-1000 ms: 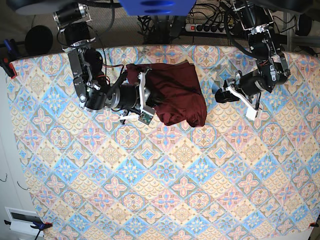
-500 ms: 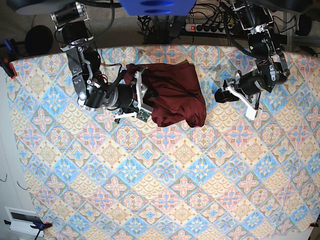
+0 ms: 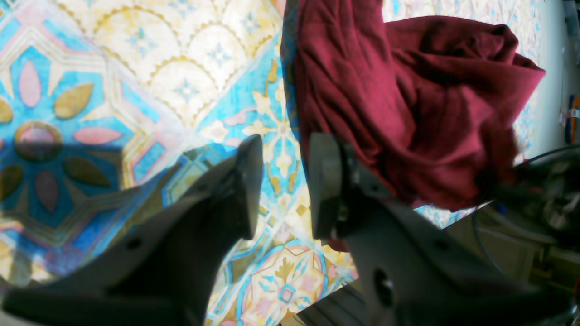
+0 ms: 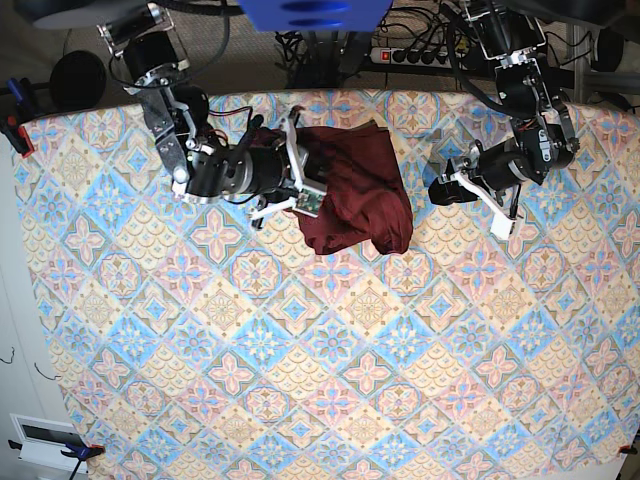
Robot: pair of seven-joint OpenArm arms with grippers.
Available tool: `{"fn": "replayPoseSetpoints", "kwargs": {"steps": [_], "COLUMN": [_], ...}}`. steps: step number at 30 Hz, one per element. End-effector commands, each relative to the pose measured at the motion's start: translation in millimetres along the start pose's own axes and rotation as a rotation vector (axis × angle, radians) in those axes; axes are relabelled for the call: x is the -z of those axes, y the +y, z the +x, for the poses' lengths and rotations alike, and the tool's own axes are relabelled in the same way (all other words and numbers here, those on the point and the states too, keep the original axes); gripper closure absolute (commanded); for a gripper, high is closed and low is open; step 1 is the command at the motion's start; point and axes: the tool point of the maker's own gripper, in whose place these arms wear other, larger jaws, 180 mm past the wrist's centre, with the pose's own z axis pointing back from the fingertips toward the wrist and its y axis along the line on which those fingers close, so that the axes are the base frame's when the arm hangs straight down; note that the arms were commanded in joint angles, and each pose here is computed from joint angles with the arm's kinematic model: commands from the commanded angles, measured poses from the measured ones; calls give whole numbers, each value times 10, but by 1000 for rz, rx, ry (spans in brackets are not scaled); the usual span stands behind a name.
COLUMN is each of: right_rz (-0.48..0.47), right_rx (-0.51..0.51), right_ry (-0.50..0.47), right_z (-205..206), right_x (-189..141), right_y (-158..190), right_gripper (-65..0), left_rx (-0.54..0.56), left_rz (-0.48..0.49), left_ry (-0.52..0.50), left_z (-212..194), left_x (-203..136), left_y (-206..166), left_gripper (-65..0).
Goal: Layout the t-shirt on the table in an organized manner, then fold the t-shirt properly
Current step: 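Press and square the folded bundle with both grippers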
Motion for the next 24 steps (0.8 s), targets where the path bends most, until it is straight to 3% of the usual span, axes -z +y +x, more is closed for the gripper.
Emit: {"fn": "replayPoseSetpoints", "kwargs": {"steps": [1,4,12,17,21,24], "right_rz": [9,27,-31,-117,-141,-160], "right_rx": [-43,-103,-277,-316,-318,-336], "right_ry": [-44,-33,118,237,272,266], "right_z": [175,258,175,-121,-250,-225], "right_x": [-25,23,145,31,-73,-151], "right_y": [13,61,-12,-231,-327,-351], "right_gripper": [-75,-75,-99,-170,-201,-202], "left_rx": [21,21,28,146,225,246], "left_rz": [-14,-14,-16,-106,-194,-238], "left_ry": [-37,-37,-39,16,40,44], "left_z": [123,123,132,76,35,7], "left_x": [-42,-42,-49,19,19,26], "left_y": [-50,-50,-60,-432,-750,-903], "left_gripper": [-171,-171,-171,-172,-174,-227]}}
